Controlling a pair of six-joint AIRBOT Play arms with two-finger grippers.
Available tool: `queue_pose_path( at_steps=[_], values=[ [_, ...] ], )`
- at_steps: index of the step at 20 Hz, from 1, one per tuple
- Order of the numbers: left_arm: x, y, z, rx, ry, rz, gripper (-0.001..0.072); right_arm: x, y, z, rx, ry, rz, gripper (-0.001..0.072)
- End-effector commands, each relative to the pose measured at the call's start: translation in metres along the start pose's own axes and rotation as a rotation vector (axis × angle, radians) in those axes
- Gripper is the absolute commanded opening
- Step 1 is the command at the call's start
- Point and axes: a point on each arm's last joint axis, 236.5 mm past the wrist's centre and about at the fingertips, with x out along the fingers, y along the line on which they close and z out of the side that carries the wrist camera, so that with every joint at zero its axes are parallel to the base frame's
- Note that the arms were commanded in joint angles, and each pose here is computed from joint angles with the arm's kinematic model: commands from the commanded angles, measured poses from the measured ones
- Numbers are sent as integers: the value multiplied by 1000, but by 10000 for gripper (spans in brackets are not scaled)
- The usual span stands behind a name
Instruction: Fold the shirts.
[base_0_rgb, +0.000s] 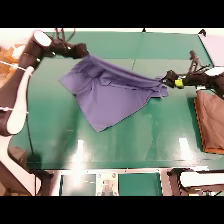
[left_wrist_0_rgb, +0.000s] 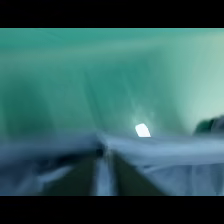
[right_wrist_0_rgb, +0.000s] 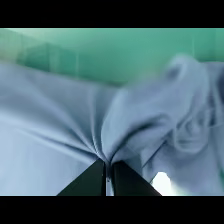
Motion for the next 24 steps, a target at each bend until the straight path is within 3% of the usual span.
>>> queue_pose_path(
  at_steps=[1, 2, 4, 6, 7, 9, 13, 19, 24],
  values=[
    [15, 12, -33, -123, 121, -33, 590, 27, -27, 16, 27, 18, -5, 22],
    [-5, 15, -34, -174, 166, -42, 590, 16, -23, 32, -10, -13, 0, 84],
    [-45, 17, -48, -219, 297, -60, 591, -8, -18, 55, -35, -41, 16, 99],
    [-77, 14, -79, -274, 456, -55, 590, -23, -20, 65, -40, -54, 21, 313],
    [-89, 17, -97, -295, 533, -14, 591, -26, -25, 66, -37, -52, 16, 343],
    [-104, 16, -139, -310, 670, 66, 590, -30, -42, 60, -53, -27, -36, 372],
    [-106, -11, -218, -333, 759, 96, 590, -34, -62, 49, -79, 24, -100, 372],
    [-69, -42, -343, -539, 699, 68, 591, -34, -60, 49, -75, 23, -96, 371],
    [-30, -65, -368, -555, 593, 71, 590, -33, -60, 49, -76, 24, -95, 370]
  ],
)
